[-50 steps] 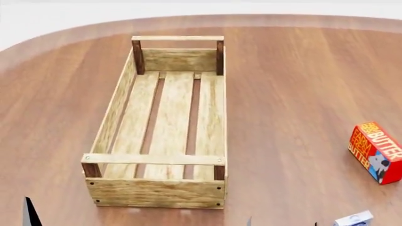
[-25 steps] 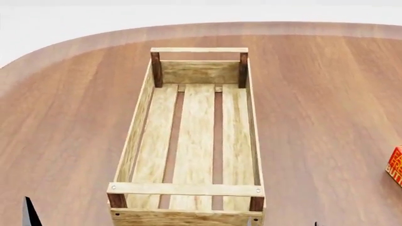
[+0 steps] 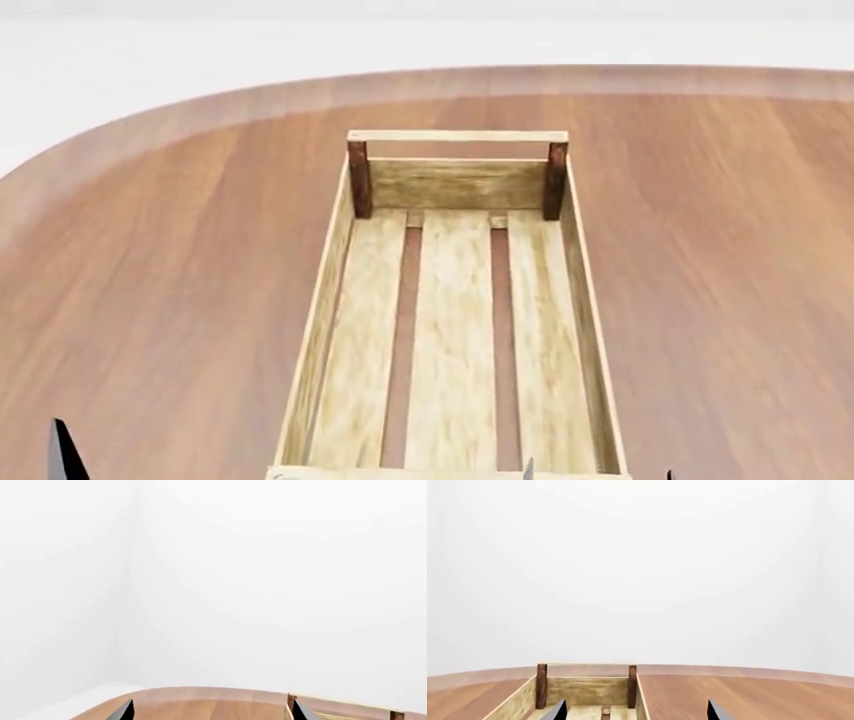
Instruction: Pick up the cream cheese and put it in the tray.
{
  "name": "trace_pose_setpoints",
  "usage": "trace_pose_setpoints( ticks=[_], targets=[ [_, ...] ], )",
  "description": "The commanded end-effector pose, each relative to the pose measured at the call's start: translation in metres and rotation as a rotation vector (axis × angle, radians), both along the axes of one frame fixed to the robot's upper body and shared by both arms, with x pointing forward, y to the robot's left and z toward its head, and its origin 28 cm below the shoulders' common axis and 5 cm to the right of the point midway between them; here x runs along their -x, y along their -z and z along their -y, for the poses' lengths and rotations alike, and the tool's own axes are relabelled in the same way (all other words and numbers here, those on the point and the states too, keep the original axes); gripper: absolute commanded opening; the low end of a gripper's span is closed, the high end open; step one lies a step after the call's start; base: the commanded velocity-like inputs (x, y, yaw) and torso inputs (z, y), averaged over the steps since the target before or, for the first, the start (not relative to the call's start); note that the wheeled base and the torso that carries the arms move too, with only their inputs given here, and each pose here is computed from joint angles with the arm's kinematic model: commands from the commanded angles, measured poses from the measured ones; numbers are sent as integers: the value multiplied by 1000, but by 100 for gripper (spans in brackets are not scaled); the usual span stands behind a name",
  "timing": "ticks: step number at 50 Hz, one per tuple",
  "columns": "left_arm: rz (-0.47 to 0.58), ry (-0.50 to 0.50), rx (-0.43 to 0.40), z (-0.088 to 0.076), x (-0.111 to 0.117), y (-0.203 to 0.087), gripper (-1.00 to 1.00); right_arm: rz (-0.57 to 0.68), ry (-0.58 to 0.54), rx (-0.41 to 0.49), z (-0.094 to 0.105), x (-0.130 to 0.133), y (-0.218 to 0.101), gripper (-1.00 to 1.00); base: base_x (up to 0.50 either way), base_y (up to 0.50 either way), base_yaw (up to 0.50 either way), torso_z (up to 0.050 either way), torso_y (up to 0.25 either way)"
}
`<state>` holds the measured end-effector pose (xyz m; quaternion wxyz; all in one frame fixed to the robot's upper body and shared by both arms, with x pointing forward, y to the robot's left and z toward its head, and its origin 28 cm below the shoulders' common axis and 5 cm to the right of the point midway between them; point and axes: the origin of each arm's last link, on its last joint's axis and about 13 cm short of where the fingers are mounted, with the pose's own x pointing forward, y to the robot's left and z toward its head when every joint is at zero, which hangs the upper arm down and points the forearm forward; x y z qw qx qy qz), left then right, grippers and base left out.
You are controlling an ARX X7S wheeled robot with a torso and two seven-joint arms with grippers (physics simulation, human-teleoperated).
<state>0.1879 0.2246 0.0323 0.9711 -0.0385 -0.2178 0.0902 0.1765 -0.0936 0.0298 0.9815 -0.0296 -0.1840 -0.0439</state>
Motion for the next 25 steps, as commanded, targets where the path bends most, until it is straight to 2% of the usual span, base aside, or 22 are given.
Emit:
trace_pose_setpoints(
  ticks=[1,25],
  targets=[
    [0,2,-1,0,0,0,100,-2,-6,-7,1,0,-1,100,262,43,0,0,0],
    [1,4,-1,1,0,0,100,3,-4,-15,2,0,-1,100,261,1,0,0,1]
  ],
)
